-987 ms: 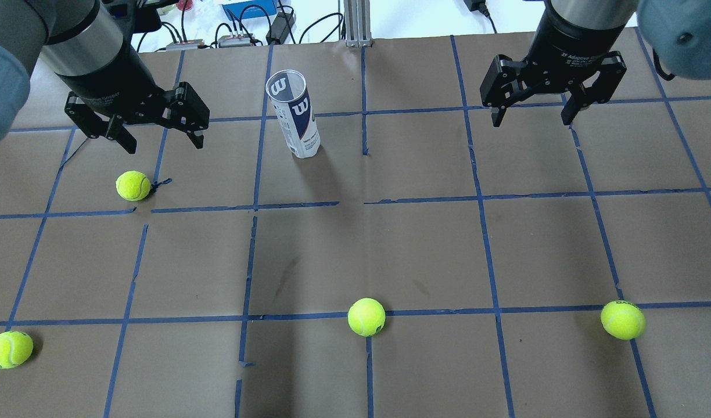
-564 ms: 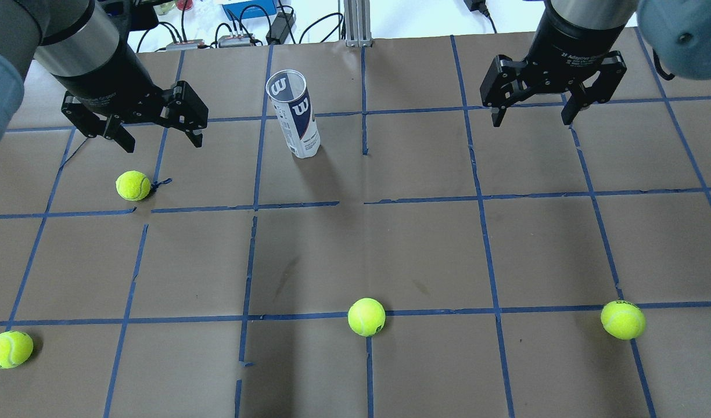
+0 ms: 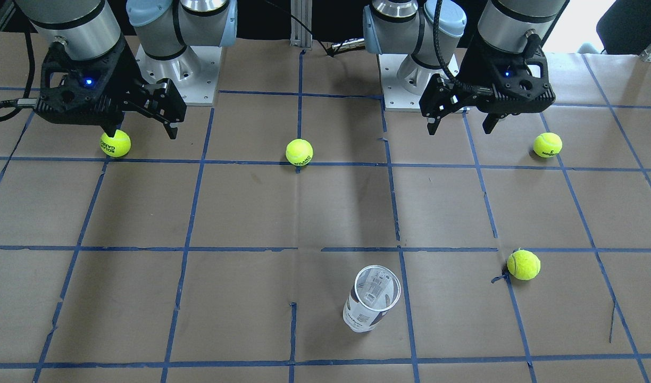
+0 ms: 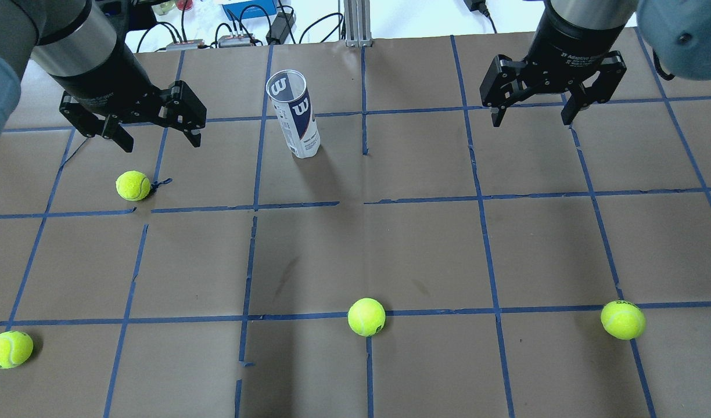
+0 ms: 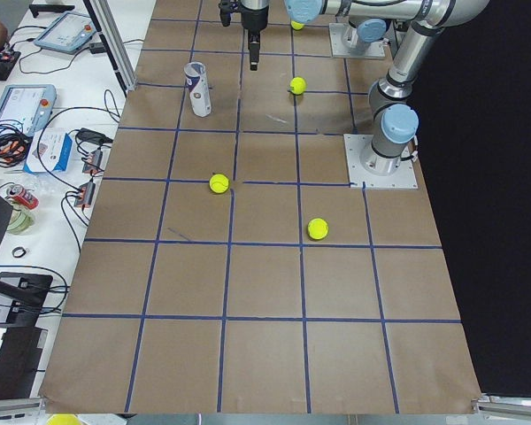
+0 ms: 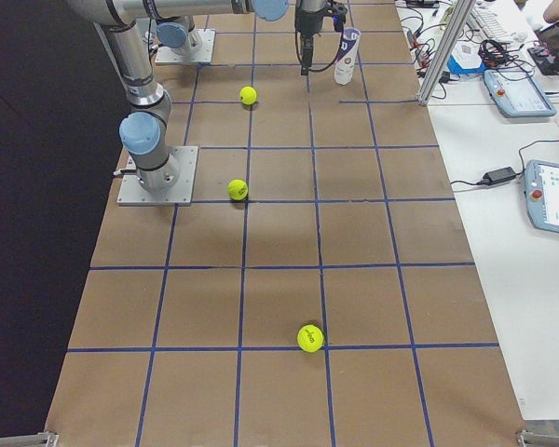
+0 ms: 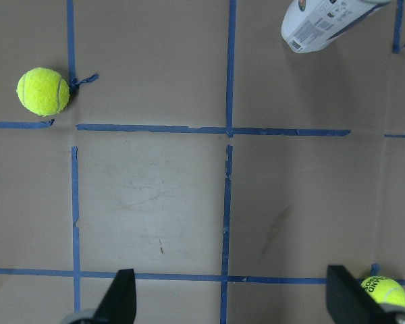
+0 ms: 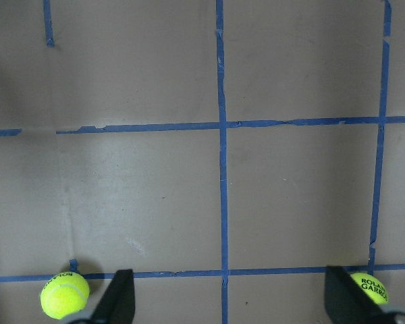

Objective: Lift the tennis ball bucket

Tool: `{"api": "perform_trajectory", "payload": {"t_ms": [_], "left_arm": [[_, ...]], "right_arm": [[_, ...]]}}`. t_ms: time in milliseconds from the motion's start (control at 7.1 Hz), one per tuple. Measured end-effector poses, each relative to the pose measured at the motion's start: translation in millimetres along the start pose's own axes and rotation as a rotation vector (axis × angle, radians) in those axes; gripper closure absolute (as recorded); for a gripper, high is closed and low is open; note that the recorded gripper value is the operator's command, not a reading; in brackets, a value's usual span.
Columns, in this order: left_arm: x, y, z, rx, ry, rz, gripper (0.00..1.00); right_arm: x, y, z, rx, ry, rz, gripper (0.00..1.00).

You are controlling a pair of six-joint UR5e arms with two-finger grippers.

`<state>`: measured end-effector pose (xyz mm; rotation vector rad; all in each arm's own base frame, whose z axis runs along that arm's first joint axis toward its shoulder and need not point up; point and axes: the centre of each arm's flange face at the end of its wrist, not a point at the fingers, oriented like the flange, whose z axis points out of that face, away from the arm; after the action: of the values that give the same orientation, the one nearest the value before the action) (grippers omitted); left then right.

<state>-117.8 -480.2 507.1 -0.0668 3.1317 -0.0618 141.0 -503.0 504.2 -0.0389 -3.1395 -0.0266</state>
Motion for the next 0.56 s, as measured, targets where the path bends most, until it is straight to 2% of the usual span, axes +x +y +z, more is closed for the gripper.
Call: {"api": "perform_trajectory", "payload": {"t_ms": [564], "left_arm": [[-1.7,-1.9,-3.1,0.006,0.01,-0.002,0.0]], "right_arm": [[15.4,-4.9,1.2,-0.003,-0.006,0.031,0.0]]}}
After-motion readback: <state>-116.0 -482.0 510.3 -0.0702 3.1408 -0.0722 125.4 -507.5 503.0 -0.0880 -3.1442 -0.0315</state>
